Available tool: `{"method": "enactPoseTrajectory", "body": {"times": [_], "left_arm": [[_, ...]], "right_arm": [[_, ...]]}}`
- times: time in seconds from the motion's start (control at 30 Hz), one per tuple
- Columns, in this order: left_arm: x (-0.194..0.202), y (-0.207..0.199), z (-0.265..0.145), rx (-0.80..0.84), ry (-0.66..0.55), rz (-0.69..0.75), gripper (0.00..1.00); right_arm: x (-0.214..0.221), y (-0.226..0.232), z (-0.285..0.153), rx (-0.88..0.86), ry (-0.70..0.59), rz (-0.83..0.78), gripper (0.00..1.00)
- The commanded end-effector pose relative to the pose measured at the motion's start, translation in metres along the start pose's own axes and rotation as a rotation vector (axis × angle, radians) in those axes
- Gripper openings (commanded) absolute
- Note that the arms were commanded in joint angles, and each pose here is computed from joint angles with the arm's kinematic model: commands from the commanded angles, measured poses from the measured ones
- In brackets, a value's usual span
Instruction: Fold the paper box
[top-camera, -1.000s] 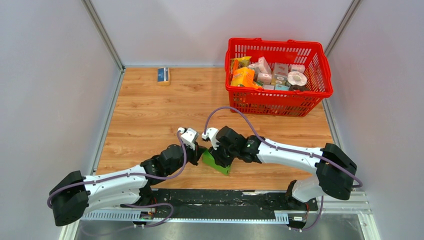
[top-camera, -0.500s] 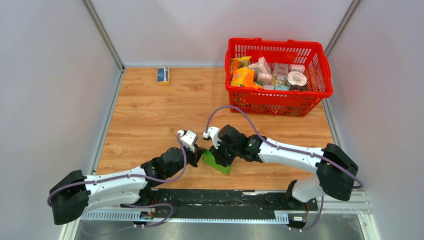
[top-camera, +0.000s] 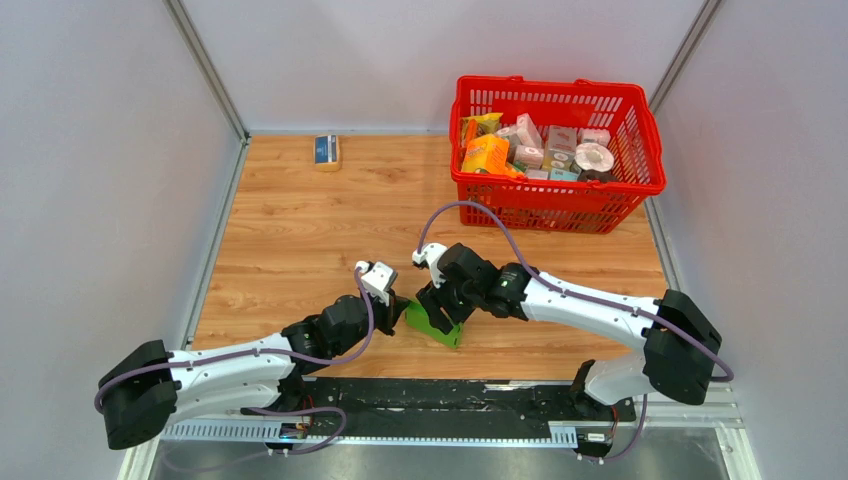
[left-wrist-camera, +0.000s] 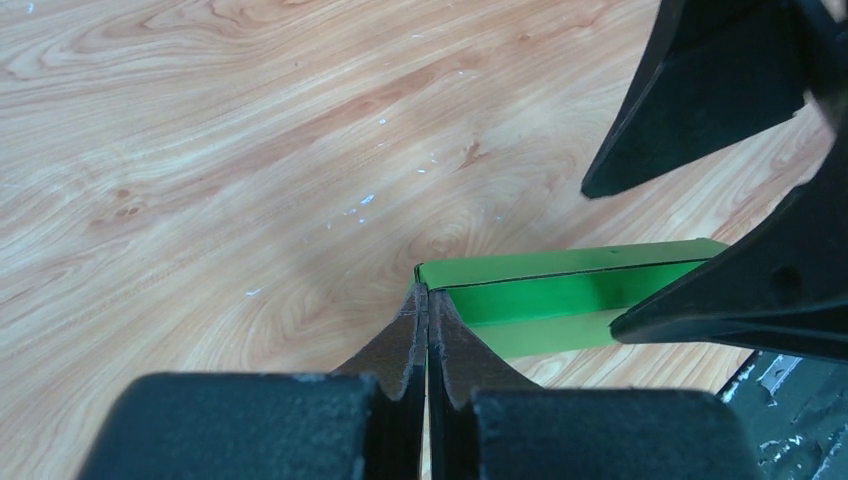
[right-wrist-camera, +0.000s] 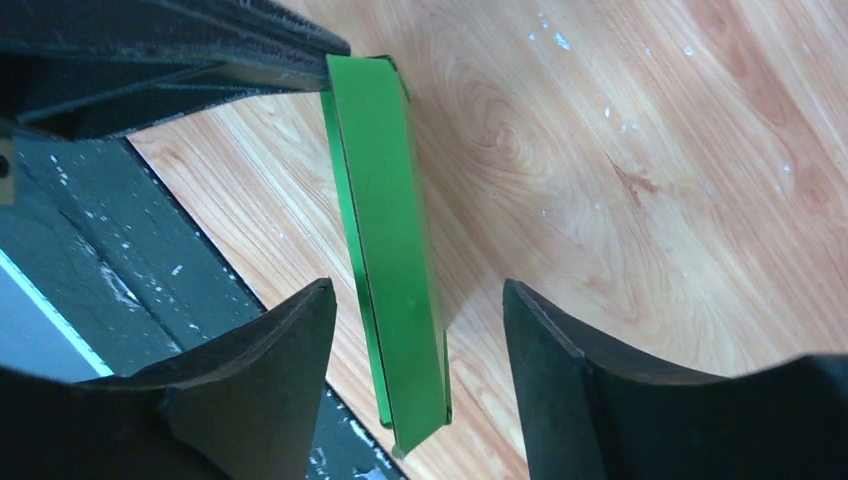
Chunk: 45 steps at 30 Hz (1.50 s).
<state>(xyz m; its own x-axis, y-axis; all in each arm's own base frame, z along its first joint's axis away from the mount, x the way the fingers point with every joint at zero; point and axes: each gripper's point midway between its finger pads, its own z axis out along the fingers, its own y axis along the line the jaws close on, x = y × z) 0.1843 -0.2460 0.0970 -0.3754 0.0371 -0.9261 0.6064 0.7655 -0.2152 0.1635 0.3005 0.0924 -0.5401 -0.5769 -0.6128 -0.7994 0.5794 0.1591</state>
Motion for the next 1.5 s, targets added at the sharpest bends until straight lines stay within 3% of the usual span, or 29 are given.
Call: {"method": "enactPoseTrajectory", "body": {"times": [0.0,0.17,0.27,0.3,0.37,0.4,0.6,0.93,1.03,1.27,1.47], "left_arm": [[0.025,0.013,-0.010,-0.060,0.129,0.034,0.00],[0.012,0.016,-0.015,-0.098,0.111,0.025,0.00],[0.009,0.013,-0.017,-0.097,0.098,0.012,0.00],[0.009,0.013,-0.017,-0.101,0.099,0.010,0.00],[0.009,0.014,-0.017,-0.118,0.106,0.004,0.00],[0.011,0.014,-0.017,-0.128,0.119,0.010,0.00],[0.014,0.016,-0.018,-0.212,0.177,0.019,0.00],[0.010,0.010,-0.021,-0.291,0.255,0.050,0.00],[0.009,0.009,-0.022,-0.302,0.281,0.055,0.00],[0.004,0.004,-0.025,-0.330,0.345,0.063,0.00],[0.007,0.001,-0.023,-0.329,0.370,0.059,0.00]], "right_arm": [[-0.022,0.000,-0.034,0.080,-0.019,0.227,0.68],[-0.003,-0.010,-0.068,0.189,0.005,0.394,0.69],[0.012,-0.004,-0.073,0.165,0.011,0.470,0.62],[0.009,0.005,-0.072,0.108,-0.004,0.482,0.54],[0.019,0.015,-0.067,0.049,0.009,0.503,0.47],[0.016,0.020,-0.068,0.020,-0.012,0.501,0.43],[0.021,0.017,-0.067,0.048,-0.010,0.475,0.42],[0.024,0.021,-0.059,0.069,-0.018,0.381,0.50],[0.021,0.014,-0.054,0.100,-0.037,0.361,0.47],[0.023,0.004,-0.042,0.155,-0.032,0.347,0.27],[0.017,0.005,-0.042,0.154,-0.061,0.349,0.24]]}}
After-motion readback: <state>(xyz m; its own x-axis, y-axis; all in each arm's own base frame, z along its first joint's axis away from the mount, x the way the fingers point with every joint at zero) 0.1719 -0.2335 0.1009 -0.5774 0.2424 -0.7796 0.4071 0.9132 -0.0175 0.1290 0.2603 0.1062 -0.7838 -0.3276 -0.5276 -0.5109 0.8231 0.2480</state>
